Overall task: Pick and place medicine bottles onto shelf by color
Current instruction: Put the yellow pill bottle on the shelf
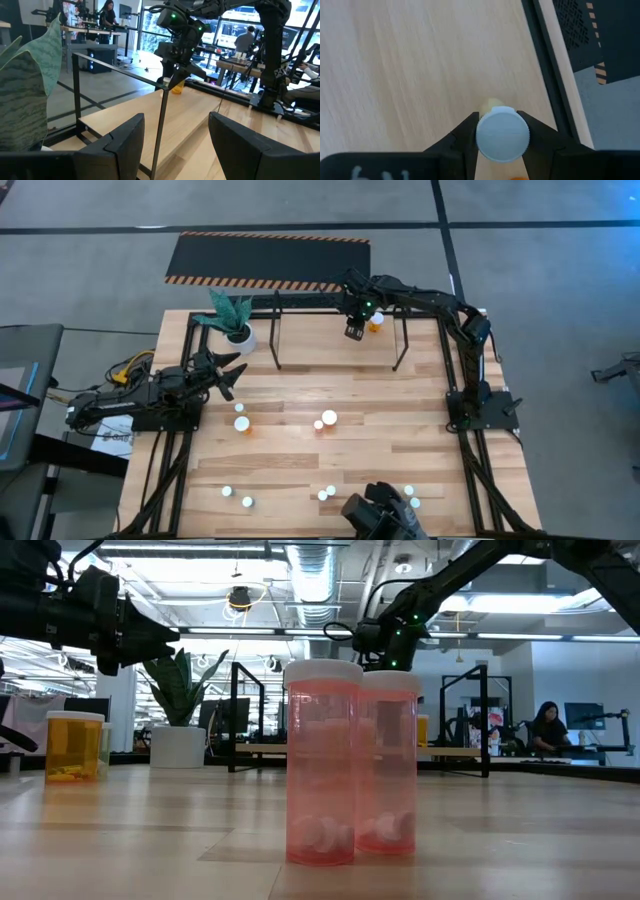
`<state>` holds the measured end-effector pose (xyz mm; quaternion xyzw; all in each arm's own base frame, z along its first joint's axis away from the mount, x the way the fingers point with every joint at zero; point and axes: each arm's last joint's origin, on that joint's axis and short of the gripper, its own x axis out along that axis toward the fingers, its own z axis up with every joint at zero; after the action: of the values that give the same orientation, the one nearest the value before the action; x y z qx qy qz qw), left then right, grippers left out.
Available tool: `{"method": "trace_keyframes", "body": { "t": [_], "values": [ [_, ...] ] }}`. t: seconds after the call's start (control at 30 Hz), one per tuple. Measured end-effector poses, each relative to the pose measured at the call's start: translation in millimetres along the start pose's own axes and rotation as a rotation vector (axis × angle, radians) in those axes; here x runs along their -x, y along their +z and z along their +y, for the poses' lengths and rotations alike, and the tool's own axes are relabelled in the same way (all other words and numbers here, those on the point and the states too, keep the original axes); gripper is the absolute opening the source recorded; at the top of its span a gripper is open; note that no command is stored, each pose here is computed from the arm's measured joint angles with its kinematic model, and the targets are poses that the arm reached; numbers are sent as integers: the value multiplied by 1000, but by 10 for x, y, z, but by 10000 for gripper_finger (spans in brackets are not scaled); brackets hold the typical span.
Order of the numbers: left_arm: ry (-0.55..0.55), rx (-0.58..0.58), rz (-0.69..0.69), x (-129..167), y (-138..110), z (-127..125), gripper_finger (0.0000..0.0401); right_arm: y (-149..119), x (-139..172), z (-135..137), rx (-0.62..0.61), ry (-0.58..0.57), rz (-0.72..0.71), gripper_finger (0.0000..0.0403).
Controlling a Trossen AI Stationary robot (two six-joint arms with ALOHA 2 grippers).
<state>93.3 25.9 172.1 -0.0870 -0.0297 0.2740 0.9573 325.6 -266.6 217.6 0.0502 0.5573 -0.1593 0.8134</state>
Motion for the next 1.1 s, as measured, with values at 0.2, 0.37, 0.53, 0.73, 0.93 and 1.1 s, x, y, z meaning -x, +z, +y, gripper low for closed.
{"method": "trace_keyframes", "body": {
  "t": [0.2,0.37,0.53,0.73,0.93,1.1],
  "values": [
    [0,0,0,0,0,0,208,5,0,7,2,0,-2,148],
    [0,0,0,0,0,0,208,13,-1,8,3,-2,-9,148],
    [0,0,0,0,0,0,208,11,-1,9,2,0,-8,148],
    [0,0,0,0,0,0,208,11,-1,9,3,1,-8,148],
    [0,0,0,0,0,0,208,-6,-26,21,4,4,-2,148],
    [0,0,0,0,0,0,208,-26,-56,28,4,7,4,148]
  ]
}}
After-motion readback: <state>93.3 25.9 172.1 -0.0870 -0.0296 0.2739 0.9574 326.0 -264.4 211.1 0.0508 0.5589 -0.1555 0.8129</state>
